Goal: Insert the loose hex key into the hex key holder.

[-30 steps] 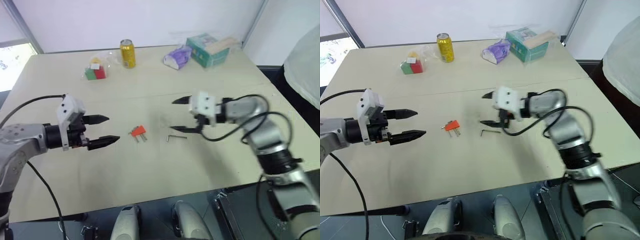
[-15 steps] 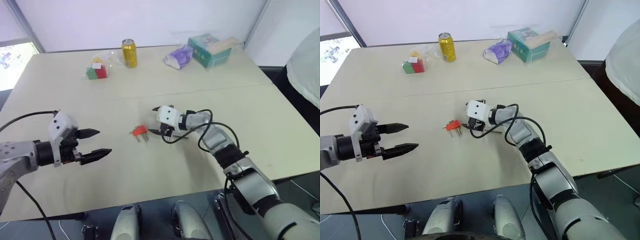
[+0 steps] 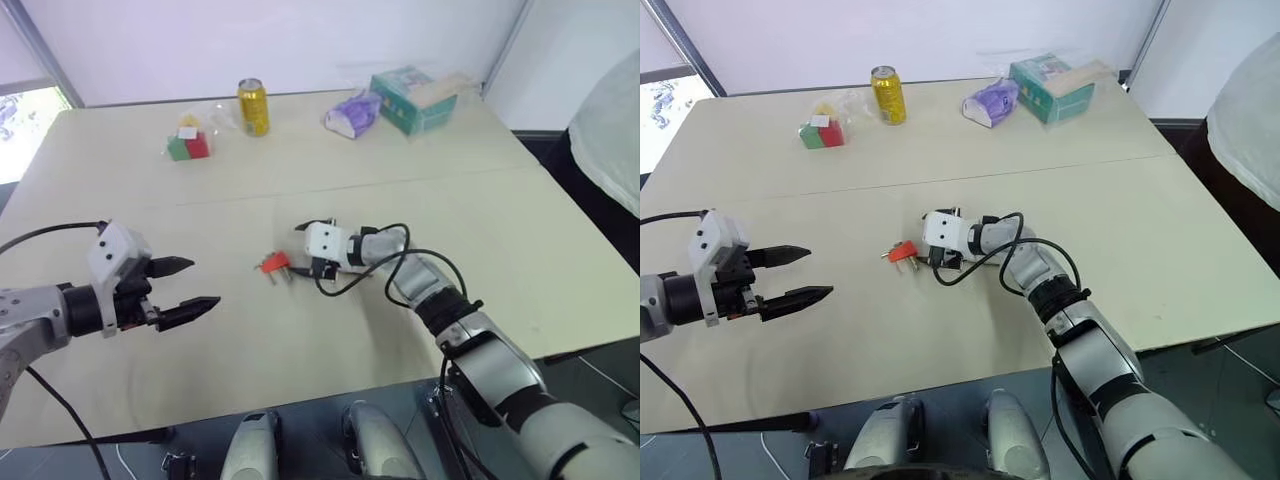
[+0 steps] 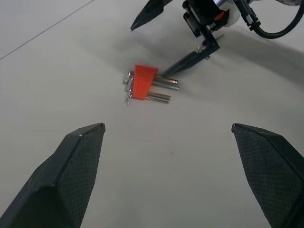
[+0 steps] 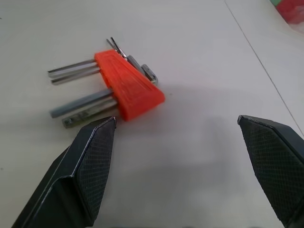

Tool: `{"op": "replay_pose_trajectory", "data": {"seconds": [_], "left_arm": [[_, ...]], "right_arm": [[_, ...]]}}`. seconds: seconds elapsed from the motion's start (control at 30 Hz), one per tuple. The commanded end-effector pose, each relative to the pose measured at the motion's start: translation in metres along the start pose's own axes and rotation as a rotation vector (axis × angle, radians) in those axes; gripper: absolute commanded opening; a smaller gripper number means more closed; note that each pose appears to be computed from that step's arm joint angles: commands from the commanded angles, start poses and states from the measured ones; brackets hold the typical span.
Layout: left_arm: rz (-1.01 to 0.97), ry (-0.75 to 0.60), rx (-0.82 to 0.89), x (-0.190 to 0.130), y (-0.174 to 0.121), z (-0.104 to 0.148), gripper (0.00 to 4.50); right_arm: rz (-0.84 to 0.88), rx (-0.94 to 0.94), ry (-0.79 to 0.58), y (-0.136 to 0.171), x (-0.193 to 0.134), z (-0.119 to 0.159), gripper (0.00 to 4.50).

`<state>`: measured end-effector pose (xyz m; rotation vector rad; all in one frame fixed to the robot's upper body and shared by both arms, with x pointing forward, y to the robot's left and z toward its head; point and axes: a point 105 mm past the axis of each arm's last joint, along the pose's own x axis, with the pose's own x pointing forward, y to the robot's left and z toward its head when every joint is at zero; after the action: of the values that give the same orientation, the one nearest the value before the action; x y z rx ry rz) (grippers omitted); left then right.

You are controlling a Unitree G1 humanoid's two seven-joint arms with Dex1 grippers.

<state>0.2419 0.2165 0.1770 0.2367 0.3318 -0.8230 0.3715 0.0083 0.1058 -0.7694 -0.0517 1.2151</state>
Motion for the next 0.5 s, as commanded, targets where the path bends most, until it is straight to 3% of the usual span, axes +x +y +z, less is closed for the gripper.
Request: {"op": "replay_pose_trajectory", "data": {"seconds": [0.03, 0.2, 0.5], "left_arm": [[0.010, -0.028, 0.040, -0.004, -0.001, 0.011, 4.46], [0.010, -0.032, 0.039, -0.003, -0.001, 0.012, 4.46], [0.017, -0.034, 0.043, -0.001, -0.001, 0.012, 4.46]], "right_arm": [[0.019, 0.019, -0.060, 0.007, 0.010, 0.019, 4.28], [0.024, 0.037, -0.057, 0.010, 0.017, 0.021, 4.28], [0.040, 0.056, 0.041, 0.011, 0.018, -0.004, 4.28]]}}
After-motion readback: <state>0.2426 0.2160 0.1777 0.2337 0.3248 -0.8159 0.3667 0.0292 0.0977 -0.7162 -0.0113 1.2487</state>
